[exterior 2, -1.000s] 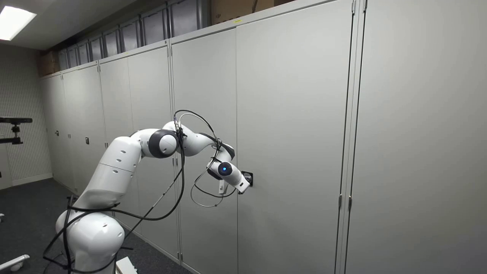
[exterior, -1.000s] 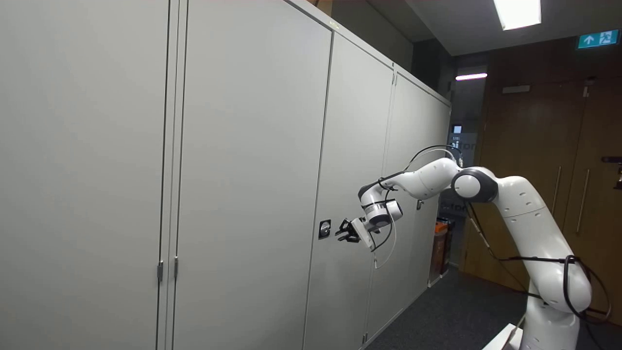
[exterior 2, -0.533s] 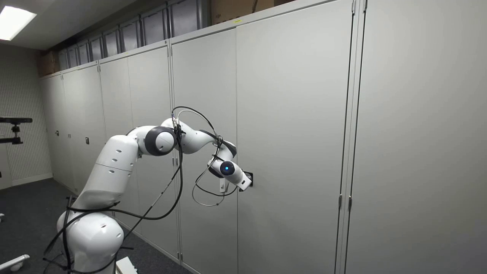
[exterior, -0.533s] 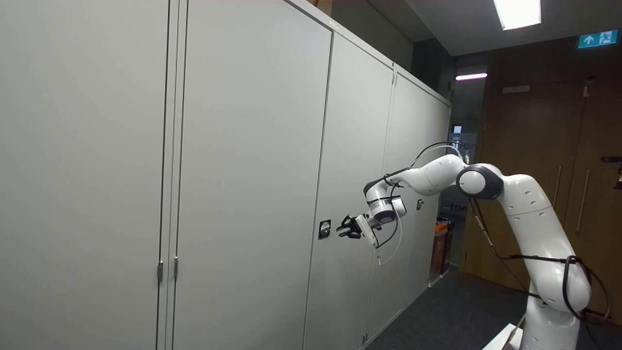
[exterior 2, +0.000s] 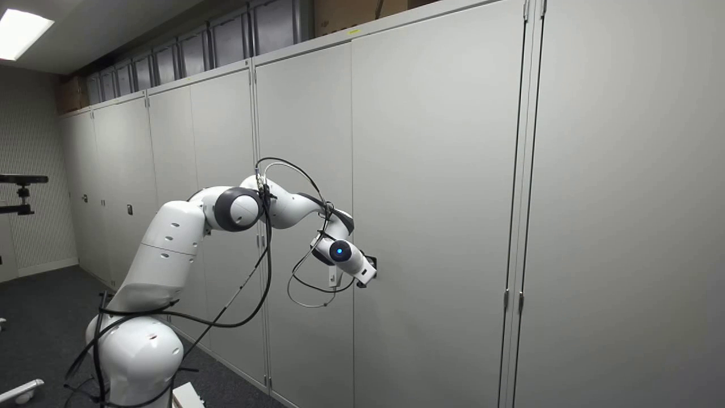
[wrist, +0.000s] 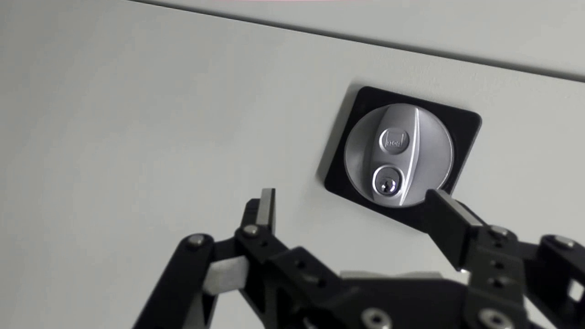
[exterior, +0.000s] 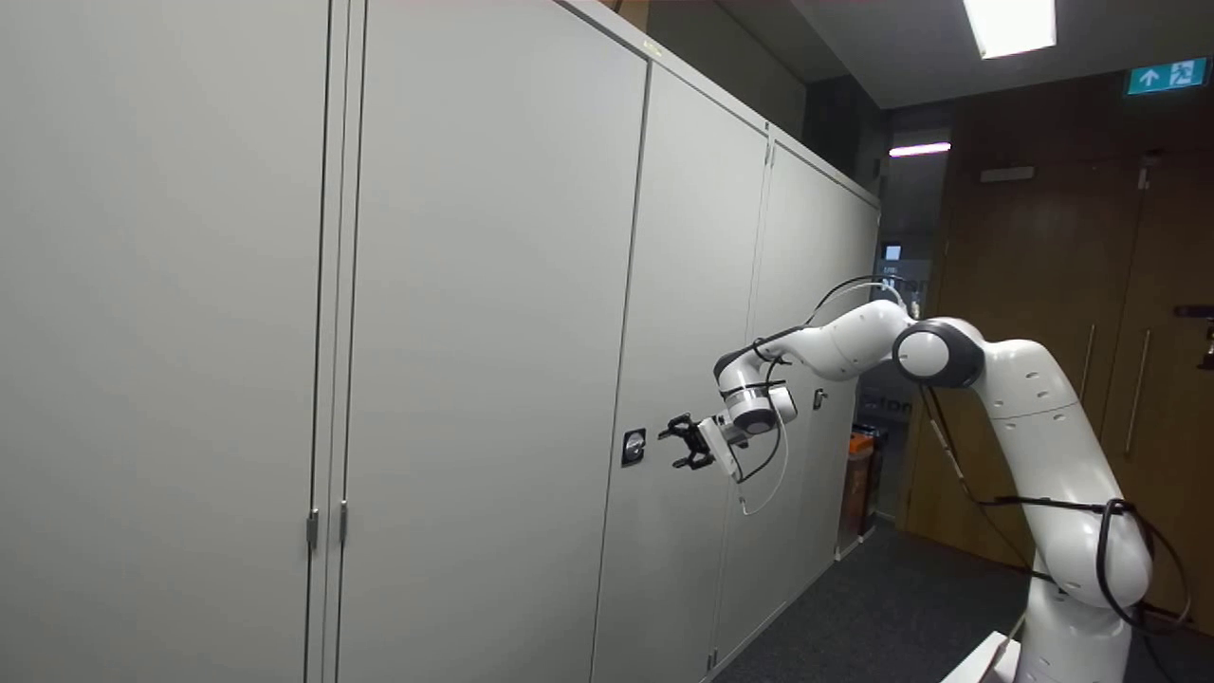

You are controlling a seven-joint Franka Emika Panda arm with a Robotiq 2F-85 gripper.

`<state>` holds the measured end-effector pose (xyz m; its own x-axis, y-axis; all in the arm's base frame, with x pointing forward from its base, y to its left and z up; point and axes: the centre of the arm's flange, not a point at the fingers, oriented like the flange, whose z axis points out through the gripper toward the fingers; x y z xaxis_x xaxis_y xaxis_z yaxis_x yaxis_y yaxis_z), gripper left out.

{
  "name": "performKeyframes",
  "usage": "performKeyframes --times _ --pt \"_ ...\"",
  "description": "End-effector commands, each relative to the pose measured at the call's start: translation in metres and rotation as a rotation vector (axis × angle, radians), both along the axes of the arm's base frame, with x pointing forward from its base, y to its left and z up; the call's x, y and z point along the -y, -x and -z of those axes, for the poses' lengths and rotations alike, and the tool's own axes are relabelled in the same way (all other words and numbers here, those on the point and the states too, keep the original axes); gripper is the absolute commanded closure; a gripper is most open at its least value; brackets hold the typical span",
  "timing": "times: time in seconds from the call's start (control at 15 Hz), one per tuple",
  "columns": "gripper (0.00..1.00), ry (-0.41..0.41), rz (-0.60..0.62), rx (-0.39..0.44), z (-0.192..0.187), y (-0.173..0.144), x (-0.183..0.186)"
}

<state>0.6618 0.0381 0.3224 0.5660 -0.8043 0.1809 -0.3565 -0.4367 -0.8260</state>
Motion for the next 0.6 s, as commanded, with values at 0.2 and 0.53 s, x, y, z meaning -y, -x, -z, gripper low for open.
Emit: performKeyframes --times 0.2,0.53 --pt "0.00 0.003 0.001 -0.006 0.0039 -0.0001 0.0011" --pt "0.00 0.004 -0.001 -0.009 0.0063 0.0000 -0.0005"
